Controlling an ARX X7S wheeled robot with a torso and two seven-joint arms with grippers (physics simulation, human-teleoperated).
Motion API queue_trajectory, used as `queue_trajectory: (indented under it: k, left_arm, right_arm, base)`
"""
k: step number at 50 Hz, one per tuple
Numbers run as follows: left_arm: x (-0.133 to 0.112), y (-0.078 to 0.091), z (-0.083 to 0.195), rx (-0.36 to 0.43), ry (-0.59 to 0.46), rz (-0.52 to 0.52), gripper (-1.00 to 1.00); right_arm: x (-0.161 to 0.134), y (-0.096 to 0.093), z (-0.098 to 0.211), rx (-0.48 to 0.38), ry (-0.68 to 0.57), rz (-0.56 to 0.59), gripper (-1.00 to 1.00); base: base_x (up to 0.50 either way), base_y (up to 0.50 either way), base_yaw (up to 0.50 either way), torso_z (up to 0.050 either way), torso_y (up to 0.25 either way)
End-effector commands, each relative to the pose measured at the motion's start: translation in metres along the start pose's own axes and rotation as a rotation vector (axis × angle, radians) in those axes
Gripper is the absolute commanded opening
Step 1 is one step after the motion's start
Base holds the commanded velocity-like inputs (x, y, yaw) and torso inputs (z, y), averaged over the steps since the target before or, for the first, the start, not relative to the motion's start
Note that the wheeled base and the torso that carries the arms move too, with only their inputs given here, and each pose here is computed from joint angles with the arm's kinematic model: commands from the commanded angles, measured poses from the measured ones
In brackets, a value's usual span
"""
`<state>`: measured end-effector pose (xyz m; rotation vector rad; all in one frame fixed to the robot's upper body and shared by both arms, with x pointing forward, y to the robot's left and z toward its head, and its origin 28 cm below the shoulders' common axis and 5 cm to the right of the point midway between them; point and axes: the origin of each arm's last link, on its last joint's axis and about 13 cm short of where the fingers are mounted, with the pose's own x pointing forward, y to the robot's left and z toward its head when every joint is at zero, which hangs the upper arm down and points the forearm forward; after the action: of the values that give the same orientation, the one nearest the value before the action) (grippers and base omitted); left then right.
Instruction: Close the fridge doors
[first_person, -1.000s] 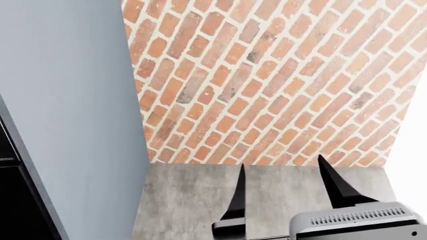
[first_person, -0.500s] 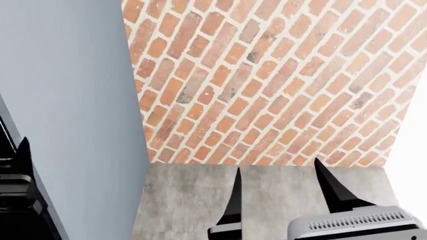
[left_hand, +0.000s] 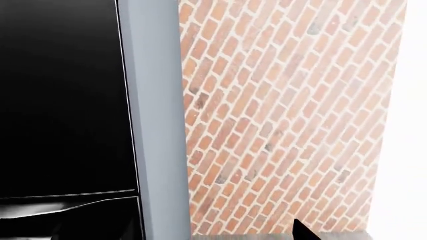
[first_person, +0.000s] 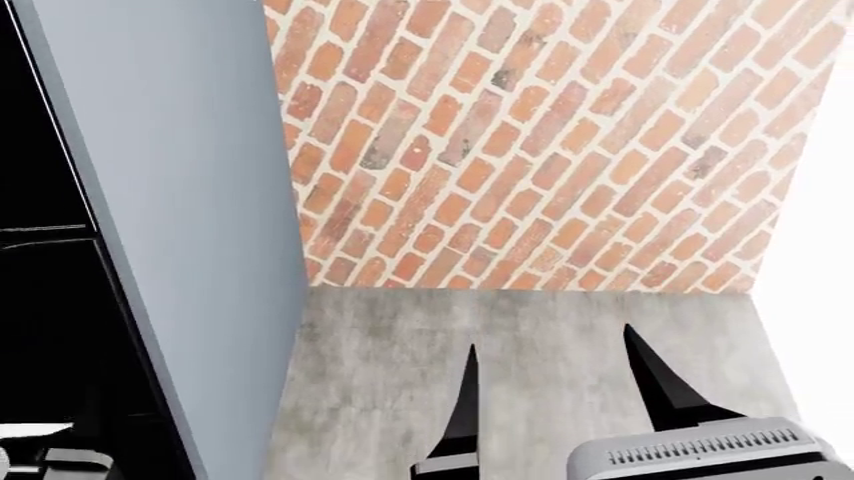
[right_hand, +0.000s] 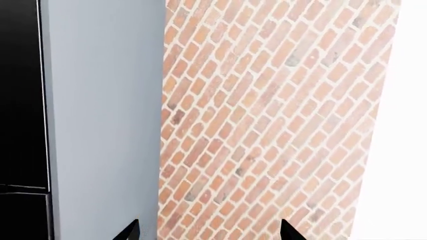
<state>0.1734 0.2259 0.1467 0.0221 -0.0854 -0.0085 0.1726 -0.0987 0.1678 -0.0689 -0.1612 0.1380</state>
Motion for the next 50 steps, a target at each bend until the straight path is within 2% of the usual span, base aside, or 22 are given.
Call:
queue_trajectory:
  k: [1, 4, 12, 13, 15, 18, 50]
  left_arm:
    - [0.0017, 0.0020, -0.0021, 0.007, -0.004, 0.019, 1.00]
    - [0.0021, 0.0026, -0.0026, 0.009, -0.004, 0.021, 1.00]
    - [0.0026, 0.0031, -0.0027, 0.013, -0.004, 0.027, 1.00]
    - [0.0025, 0.0029, -0.0029, 0.012, -0.004, 0.026, 1.00]
    - [0.0025, 0.0028, -0.0029, 0.011, -0.004, 0.027, 1.00]
    - [0.0026, 0.0030, -0.0022, 0.011, -0.008, 0.029, 1.00]
    - [0.0026, 0.0054, 0.0013, 0.017, -0.011, 0.031, 1.00]
  right_arm:
    - [0.0011, -0.0036, 0.0013, -0.014, -0.006, -0.034, 1.00]
    - [0.0009, -0.0034, 0.0016, -0.011, -0.011, -0.034, 1.00]
    - [0.0012, -0.0045, -0.0006, 0.015, -0.021, -0.039, 1.00]
    - [0.0004, -0.0042, -0.0004, -0.046, -0.039, -0.044, 1.00]
    - [-0.0007, -0.0034, -0.0003, -0.064, -0.044, -0.042, 1.00]
    - [-0.0005, -0.0036, 0.0005, -0.085, -0.052, -0.045, 1.00]
    - [0.0000, -0.0009, -0.0006, -0.103, -0.058, -0.045, 1.00]
  base:
    - [-0.50, 0.00, 0.00, 0.000, 0.000]
    - [-0.50, 0.00, 0.00, 0.000, 0.000]
    - [-0.01, 0.00, 0.00, 0.000, 0.000]
    - [0.00, 0.00, 0.00, 0.000, 0.000]
    - [0.00, 0.07, 0.00, 0.000, 0.000]
    - [-0.05, 0.48, 0.00, 0.000, 0.000]
    - [-0.07, 0.50, 0.00, 0.000, 0.000]
